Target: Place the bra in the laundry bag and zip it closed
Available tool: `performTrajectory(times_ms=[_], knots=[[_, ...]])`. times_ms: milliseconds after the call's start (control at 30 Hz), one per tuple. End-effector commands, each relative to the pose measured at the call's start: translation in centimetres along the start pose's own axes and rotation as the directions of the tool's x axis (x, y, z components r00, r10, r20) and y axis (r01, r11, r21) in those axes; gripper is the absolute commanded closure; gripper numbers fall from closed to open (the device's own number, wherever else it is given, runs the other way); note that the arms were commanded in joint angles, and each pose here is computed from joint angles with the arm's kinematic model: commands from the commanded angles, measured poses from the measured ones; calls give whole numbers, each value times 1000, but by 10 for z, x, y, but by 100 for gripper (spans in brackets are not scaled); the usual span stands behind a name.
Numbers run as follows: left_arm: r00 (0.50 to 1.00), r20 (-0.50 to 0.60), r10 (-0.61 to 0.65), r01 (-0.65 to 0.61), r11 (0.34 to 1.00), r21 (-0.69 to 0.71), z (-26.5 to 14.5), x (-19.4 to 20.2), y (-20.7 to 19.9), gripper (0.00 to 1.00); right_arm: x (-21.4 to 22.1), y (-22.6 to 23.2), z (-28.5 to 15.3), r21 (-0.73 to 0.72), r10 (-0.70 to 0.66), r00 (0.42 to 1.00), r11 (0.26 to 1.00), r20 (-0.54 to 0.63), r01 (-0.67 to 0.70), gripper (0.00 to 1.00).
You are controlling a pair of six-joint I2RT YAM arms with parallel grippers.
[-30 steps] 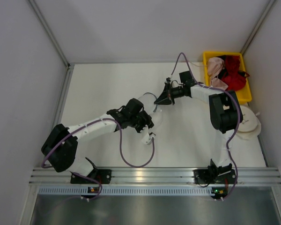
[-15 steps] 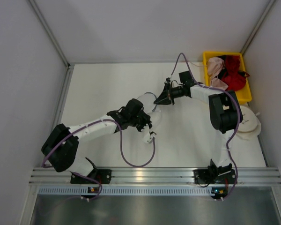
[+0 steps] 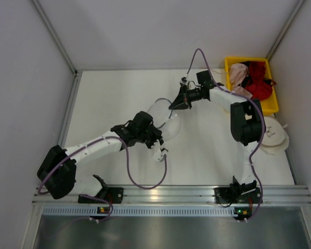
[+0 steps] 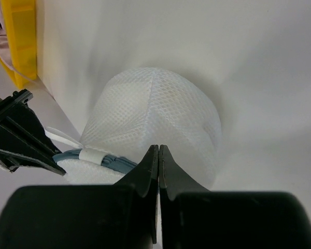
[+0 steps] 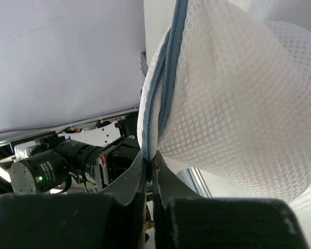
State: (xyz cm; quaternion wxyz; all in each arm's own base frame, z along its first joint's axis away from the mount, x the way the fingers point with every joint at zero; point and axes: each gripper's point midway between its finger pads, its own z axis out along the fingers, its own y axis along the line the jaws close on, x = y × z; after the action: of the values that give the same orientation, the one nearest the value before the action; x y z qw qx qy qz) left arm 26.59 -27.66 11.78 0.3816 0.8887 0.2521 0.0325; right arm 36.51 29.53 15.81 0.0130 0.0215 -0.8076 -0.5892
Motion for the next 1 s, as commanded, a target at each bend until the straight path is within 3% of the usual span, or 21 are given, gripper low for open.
performTrajectory(times_ms=[0,167,233,267,300,433,567,600,633,667,700,733,767,800,867,900,967], knots=[[994,84,-70,65,996,62,-8,-21,-24,100,-13,1,-2,18,-82,997,997,15,81,100],[983,114,-140,136,990,50,-9,-26,-17,100,-21,4,0,11,-136,991,991,12,136,97],[976,118,-184,180,983,43,-6,-25,-4,100,-22,10,-4,14,-187,982,982,14,187,74],[972,113,-205,200,978,54,-2,-23,-3,100,-20,9,-7,32,-177,984,984,10,177,68],[964,110,-242,238,970,54,0,-22,1,100,-20,9,-11,49,-221,975,974,15,221,67],[955,106,-276,273,961,38,2,-19,14,100,-21,10,-34,92,-248,967,966,54,242,87],[896,108,-431,434,901,-12,-11,-19,35,100,-15,3,-40,108,-238,970,967,43,233,63],[830,122,-545,552,833,-36,-19,-20,47,100,-12,2,-40,112,-246,968,964,38,241,59],[789,128,-600,610,791,-48,-24,-18,51,95,-8,1,-41,118,-232,972,967,30,227,48],[751,146,-644,657,751,-68,-34,-20,56,82,-6,1,-42,118,-226,974,968,28,221,44],[667,161,-727,742,667,-64,-39,-22,55,78,-1,2,-42,114,-221,975,970,23,217,43],[623,167,-764,781,621,-68,-44,-21,54,73,1,1,-44,117,-213,977,971,23,209,37],[588,189,-787,808,584,-78,-53,-24,56,58,5,1,-44,117,-208,978,972,17,205,34],[506,197,-840,862,502,-74,-57,-26,54,52,9,0,-45,120,-215,977,970,9,212,30],[425,214,-879,905,419,-77,-66,-30,50,38,15,-2,-48,122,-194,981,974,-7,193,27],[345,219,-913,938,340,-62,-68,-33,46,36,17,-4,-48,120,-191,982,974,-12,191,27],[262,225,-939,965,258,-46,-72,-38,39,36,20,-6,-47,110,-174,985,978,-21,175,29]])
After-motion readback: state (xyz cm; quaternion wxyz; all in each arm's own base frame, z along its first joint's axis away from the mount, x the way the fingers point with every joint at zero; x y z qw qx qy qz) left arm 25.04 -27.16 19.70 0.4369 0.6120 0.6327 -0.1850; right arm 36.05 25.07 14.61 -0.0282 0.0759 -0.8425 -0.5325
